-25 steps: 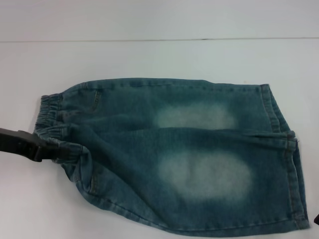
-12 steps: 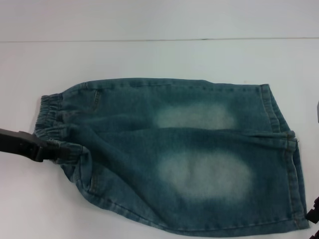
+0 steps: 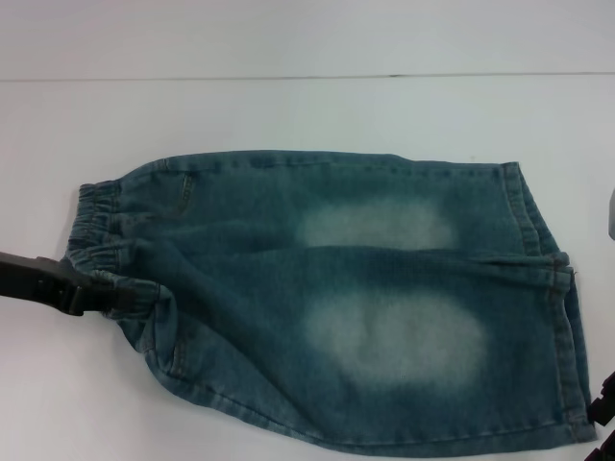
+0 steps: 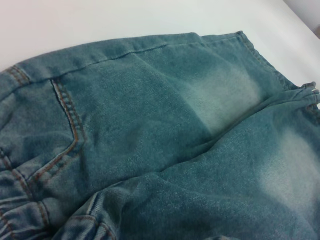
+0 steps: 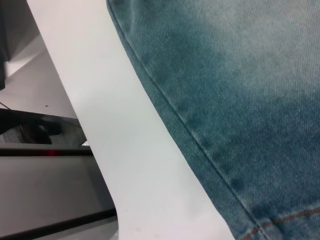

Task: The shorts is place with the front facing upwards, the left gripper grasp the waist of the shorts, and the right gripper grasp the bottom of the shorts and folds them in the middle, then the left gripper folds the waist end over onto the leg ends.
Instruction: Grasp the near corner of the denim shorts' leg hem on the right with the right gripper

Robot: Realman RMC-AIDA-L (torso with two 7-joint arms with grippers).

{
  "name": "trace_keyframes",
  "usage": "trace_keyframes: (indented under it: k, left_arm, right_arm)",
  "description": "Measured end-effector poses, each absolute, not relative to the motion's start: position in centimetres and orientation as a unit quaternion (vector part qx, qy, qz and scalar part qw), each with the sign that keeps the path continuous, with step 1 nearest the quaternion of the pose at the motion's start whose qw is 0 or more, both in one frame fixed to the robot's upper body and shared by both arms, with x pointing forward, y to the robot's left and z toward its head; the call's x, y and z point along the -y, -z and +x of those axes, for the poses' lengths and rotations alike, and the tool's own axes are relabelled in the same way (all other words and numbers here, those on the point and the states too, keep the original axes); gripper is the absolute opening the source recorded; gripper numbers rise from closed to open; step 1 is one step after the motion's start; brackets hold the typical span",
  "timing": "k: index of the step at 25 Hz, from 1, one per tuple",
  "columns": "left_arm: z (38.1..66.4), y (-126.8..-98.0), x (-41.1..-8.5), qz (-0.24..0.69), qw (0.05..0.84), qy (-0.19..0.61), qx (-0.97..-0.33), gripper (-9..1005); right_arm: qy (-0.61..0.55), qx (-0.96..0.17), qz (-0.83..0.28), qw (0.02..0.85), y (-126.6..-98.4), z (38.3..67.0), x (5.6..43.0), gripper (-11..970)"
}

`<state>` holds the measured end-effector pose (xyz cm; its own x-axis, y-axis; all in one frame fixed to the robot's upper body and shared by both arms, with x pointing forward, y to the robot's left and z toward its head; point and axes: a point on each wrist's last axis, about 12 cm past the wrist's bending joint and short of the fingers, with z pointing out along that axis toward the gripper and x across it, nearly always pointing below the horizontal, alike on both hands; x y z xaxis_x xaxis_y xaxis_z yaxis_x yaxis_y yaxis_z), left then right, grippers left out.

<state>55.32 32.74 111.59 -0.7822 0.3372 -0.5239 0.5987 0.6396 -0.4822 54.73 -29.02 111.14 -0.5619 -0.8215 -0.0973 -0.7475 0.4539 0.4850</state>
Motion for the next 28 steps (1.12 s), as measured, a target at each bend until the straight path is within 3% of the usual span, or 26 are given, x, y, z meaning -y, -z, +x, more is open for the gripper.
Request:
trace_keyframes:
  k: [20, 28]
  left_arm:
    - [55.26, -111.59, -32.71, 0.264, 0.193, 0.333, -0.884, 32]
    - [55.10, -111.59, -32.46, 0.266, 0.190, 0.341, -0.881, 32]
  right_arm:
    - [0.277, 0.845, 0.457, 0.024, -110.94, 54.96, 28.58, 880]
    - [0.279, 0.843, 0.459, 0.013, -110.71, 55.03, 28.62, 576]
